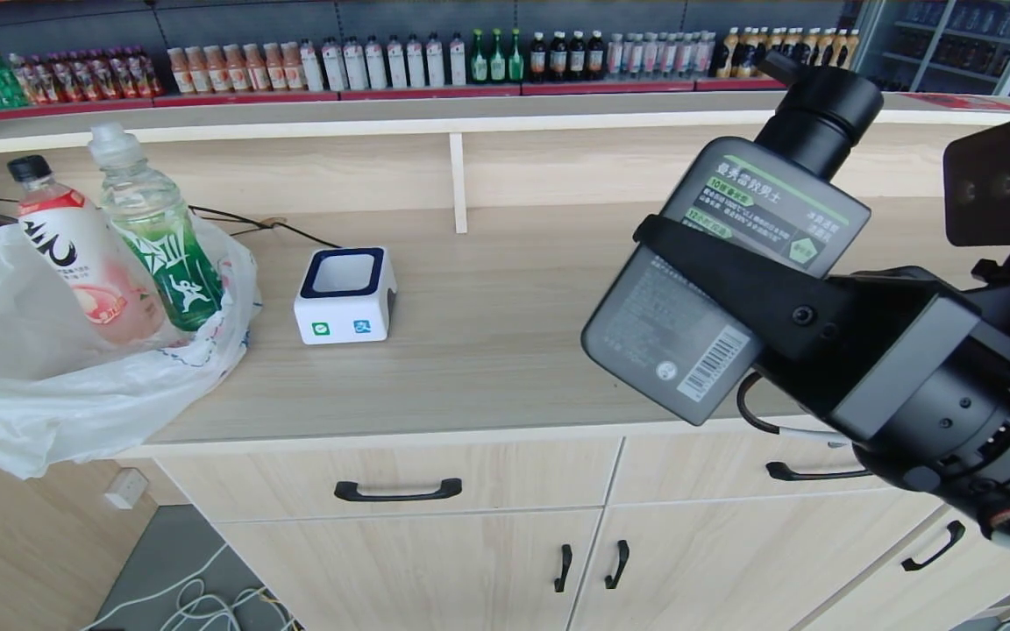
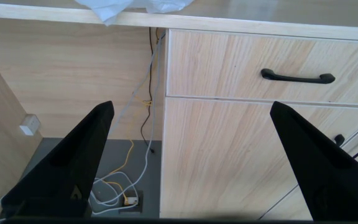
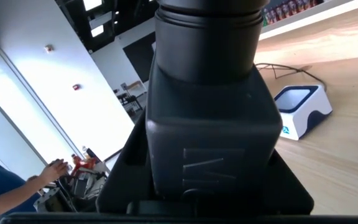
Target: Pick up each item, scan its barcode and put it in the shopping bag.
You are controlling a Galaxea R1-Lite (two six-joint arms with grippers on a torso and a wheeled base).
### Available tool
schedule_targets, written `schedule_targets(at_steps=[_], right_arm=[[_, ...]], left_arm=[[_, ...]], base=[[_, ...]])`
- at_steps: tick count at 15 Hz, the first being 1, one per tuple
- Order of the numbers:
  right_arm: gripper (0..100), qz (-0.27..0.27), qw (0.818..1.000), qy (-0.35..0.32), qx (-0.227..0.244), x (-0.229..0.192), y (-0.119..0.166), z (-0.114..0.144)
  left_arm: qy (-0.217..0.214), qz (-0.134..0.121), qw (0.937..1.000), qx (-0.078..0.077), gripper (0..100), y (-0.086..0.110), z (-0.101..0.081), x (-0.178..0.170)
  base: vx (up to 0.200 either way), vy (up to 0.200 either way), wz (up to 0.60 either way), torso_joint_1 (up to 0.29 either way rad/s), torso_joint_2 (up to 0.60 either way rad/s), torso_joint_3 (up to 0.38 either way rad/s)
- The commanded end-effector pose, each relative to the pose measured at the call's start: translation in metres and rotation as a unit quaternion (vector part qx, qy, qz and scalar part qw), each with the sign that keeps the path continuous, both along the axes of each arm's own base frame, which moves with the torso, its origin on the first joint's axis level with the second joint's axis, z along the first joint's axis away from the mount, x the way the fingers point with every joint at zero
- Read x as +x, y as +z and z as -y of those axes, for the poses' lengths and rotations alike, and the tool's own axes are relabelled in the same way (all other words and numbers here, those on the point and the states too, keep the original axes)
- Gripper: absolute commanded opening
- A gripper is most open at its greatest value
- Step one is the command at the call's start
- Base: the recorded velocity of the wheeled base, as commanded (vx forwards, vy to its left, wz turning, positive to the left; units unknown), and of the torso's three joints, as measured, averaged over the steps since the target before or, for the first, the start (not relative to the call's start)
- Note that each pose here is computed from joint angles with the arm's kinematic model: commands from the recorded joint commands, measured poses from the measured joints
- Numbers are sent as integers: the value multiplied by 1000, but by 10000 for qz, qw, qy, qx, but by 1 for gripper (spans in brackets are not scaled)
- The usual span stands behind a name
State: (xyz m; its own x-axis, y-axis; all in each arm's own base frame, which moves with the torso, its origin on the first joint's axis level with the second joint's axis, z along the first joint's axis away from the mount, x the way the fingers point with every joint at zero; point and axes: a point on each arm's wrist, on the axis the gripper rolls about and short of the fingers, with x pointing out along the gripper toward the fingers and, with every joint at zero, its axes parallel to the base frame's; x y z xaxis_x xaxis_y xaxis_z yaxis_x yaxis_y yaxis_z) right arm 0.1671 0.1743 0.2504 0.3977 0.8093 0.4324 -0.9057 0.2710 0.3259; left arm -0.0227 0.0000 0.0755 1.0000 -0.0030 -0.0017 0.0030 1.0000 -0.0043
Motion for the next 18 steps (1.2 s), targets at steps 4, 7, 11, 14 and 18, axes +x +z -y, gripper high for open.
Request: schedule_targets(at_steps=[4, 7, 11, 14, 18], right_arm=[[0, 132, 9999, -75, -75, -2, -1, 2], [0, 150, 9992, -160, -319, -4, -12, 4], [0, 527, 9959, -340, -659, -6, -19, 4], [0, 997, 9891, -541, -943, -9, -22, 2], [0, 1346, 9711, -1202, -1561, -18, -41, 14]], left_arm=[[0, 1, 10000, -2, 100, 0, 0, 0], [0, 1, 10000, -2, 100, 0, 0, 0], [-8, -14, 10000, 14, 100, 0, 0, 0], [7, -7, 10000, -9, 100, 0, 0, 0], [7, 1, 10000, -17, 100, 0, 0, 0]], base=[[0, 0, 0, 0, 0, 0], [0, 0, 0, 0, 0, 0], [0, 0, 0, 0, 0, 0], [0, 0, 0, 0, 0, 0], [0, 0, 0, 0, 0, 0]])
